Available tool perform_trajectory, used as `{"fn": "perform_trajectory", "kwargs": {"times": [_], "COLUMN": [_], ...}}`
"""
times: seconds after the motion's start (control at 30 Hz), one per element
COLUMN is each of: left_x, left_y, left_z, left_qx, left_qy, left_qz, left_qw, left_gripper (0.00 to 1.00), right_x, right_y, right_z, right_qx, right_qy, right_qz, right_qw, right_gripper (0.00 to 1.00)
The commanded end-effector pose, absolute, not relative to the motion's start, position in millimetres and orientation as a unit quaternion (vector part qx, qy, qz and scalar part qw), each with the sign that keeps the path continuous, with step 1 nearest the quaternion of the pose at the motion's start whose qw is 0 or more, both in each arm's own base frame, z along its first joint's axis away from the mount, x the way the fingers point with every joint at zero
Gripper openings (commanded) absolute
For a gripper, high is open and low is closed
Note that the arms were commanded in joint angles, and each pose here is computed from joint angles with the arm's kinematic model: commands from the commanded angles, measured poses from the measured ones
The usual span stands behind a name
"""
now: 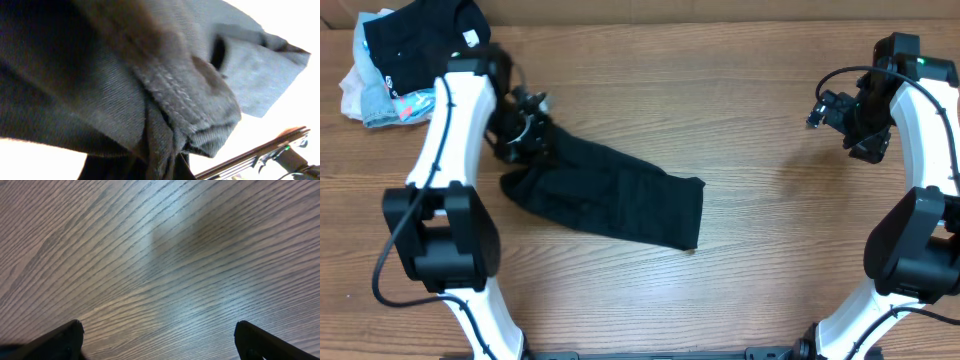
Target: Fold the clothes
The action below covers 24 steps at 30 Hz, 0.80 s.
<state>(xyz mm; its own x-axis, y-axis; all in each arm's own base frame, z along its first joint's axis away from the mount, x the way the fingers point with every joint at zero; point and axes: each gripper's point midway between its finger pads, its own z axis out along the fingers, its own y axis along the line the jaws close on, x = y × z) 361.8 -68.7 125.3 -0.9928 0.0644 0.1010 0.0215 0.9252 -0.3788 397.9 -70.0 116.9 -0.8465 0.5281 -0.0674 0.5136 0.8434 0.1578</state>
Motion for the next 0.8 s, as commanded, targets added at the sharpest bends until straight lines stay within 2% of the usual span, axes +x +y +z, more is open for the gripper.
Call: {"fn": "perform_trajectory", "kwargs": {"times": [0.0, 0.13, 0.23, 0.4, 0.6, 0.67, 0.73, 0.77], "left_x": [357, 339, 326, 310, 292, 286, 280, 277], "left_y": [-106, -151, -184, -235, -276, -283, -289, -294], "left_z": [161, 155, 146, 128, 98, 87, 78, 73], "left_qx": [-0.074, -0.119, -0.15, -0.206, -0.224, -0.227, -0.231, -0.235], "left_qy": [-0.978, -0.973, -0.969, -0.958, -0.953, -0.952, -0.951, -0.949], "left_qz": [0.196, 0.194, 0.192, 0.194, 0.2, 0.201, 0.205, 0.21], "left_qw": [0.014, 0.037, 0.046, 0.037, 0.029, 0.029, 0.029, 0.028], "left_gripper": [0.04, 0.17, 0.13, 0.2, 0.21, 0.24, 0.36, 0.49], "right_x": [404, 404, 404, 404, 404, 404, 404, 404], "right_y": [-71, -71, -71, -71, -71, -71, -71, -71], "right_z": [133, 133, 133, 133, 133, 133, 133, 133], "right_qx": [0.271, 0.271, 0.271, 0.271, 0.271, 0.271, 0.271, 0.271], "right_qy": [0.957, 0.957, 0.957, 0.957, 0.957, 0.957, 0.957, 0.957], "right_qz": [0.072, 0.072, 0.072, 0.072, 0.072, 0.072, 0.072, 0.072], "right_qw": [0.079, 0.079, 0.079, 0.079, 0.079, 0.079, 0.079, 0.079], "right_gripper": [1.0, 1.0, 1.0, 1.0, 1.0, 1.0, 1.0, 1.0]}}
